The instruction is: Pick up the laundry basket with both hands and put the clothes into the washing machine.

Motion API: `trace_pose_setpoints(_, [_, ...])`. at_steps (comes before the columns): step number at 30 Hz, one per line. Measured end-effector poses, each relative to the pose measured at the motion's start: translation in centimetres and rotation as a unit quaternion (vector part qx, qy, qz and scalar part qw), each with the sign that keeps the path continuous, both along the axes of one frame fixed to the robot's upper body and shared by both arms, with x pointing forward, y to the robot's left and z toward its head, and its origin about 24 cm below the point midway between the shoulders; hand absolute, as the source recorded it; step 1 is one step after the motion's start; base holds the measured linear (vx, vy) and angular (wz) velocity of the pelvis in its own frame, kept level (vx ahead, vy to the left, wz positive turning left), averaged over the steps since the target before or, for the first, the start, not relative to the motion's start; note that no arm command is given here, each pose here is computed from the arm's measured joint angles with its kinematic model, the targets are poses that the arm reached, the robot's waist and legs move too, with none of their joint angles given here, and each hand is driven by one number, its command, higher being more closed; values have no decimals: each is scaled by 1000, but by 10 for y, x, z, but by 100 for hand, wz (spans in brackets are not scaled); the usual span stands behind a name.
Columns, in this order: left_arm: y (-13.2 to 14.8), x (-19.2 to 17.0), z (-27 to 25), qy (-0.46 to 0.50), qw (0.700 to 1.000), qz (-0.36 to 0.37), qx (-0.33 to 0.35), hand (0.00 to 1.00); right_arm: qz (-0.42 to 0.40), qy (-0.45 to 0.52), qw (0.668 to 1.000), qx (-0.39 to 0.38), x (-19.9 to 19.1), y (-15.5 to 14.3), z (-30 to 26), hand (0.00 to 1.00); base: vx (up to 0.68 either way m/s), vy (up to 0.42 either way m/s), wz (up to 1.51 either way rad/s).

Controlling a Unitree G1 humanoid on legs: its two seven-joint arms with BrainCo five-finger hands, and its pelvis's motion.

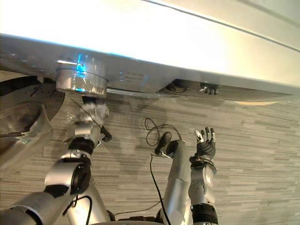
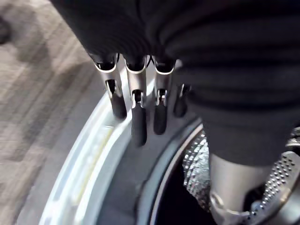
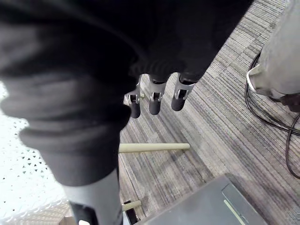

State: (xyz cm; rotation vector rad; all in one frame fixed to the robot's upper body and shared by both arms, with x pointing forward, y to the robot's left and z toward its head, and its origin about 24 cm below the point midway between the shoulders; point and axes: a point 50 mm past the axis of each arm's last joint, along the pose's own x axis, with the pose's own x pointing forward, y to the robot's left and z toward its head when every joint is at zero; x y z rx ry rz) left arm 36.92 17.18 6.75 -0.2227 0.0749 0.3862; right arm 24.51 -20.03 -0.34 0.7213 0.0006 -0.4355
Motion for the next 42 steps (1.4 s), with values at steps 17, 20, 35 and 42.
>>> trace_pose_setpoints(17, [11, -212, -155, 181, 975, -66, -114, 0, 141, 211, 963, -91, -79, -2, -77, 0, 0, -76, 22])
trace_pose_setpoints(20, [7, -230, -176, 240, 961, -51, -128, 0, 138, 264, 952, -74, -94, -3, -96, 0, 62, -87, 25])
trace_pose_setpoints(35, [-32, -214, -178, 248, 953, -136, -111, 0, -78, 116, 970, -200, -46, -43, -3, 0, 81, 11, -13])
trace_pose_setpoints(42, [-32, -212, -179, 257, 951, -145, -88, 0, -217, 34, 913, -344, -47, -59, 72, 0, -45, 18, -72])
